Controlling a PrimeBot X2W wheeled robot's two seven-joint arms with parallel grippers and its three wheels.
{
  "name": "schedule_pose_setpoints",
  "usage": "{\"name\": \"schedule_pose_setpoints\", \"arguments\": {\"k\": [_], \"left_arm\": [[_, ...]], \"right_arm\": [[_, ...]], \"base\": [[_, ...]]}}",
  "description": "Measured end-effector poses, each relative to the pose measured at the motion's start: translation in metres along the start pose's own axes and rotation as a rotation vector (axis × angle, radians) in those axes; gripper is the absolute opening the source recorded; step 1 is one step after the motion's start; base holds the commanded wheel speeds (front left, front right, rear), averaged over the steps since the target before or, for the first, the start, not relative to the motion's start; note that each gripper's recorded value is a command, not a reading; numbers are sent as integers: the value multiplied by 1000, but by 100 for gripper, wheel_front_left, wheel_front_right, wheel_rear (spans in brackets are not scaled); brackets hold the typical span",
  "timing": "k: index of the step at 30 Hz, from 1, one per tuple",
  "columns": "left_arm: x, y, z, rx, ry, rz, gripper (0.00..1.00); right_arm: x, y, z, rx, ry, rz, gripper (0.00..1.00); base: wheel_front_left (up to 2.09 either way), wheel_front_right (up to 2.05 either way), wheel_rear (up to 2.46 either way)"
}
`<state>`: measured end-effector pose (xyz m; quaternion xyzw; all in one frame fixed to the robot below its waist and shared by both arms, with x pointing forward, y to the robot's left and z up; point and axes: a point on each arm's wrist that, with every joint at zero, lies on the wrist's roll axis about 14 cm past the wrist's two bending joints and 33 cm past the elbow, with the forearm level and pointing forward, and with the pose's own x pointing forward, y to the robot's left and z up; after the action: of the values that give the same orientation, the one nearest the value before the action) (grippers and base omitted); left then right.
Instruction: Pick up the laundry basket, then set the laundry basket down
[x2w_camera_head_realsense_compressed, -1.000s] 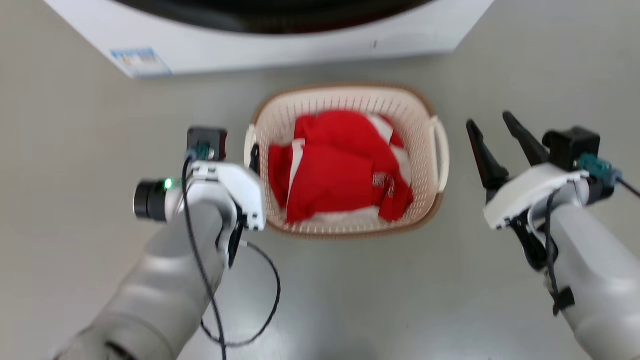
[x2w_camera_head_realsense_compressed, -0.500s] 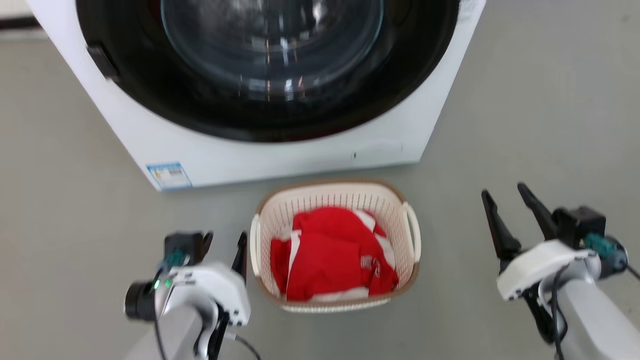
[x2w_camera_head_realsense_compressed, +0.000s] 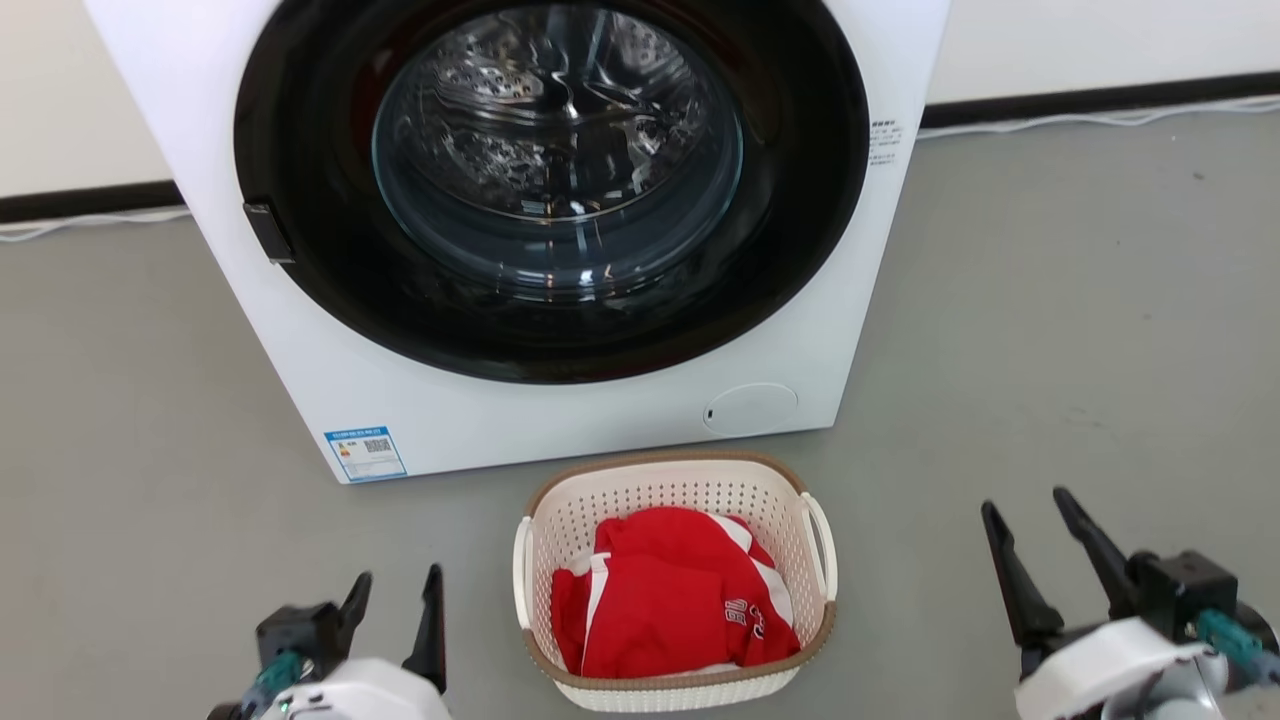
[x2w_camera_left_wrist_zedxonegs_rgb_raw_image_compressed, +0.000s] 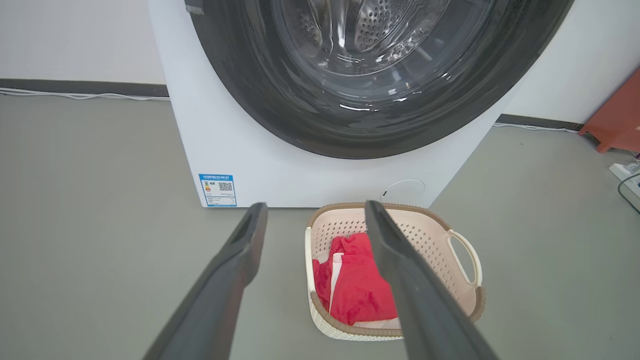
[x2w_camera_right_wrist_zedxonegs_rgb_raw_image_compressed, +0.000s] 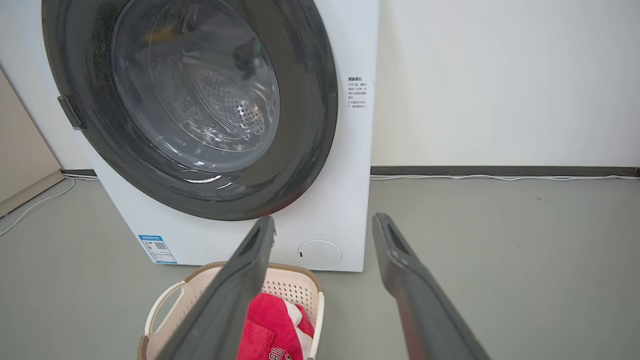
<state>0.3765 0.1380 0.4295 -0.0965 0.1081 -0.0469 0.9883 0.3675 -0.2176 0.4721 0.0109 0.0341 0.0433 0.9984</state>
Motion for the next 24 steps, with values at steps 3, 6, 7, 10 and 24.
{"name": "schedule_pose_setpoints", "arguments": {"k": [3, 6, 7, 10, 24], "left_arm": [[-10, 7, 2, -22, -19, 30, 100], [-18, 13, 2, -37, -31, 53, 100], [-21, 16, 2, -36, -36, 62, 100], [-27, 23, 3, -46, -46, 88, 100], [-50, 34, -42, -120, 87, 150, 0]], "right_arm": [[-9, 1, -2, -3, 0, 1, 100], [-16, 0, -3, -3, 0, -8, 100], [-18, -1, -3, -3, 0, -10, 100], [-23, 2, -5, 5, 0, -12, 100], [-41, 16, -45, 119, 114, -33, 0]], "base": [[0, 0, 0], [0, 0, 0], [0, 0, 0], [0, 0, 0], [0, 0, 0]]}}
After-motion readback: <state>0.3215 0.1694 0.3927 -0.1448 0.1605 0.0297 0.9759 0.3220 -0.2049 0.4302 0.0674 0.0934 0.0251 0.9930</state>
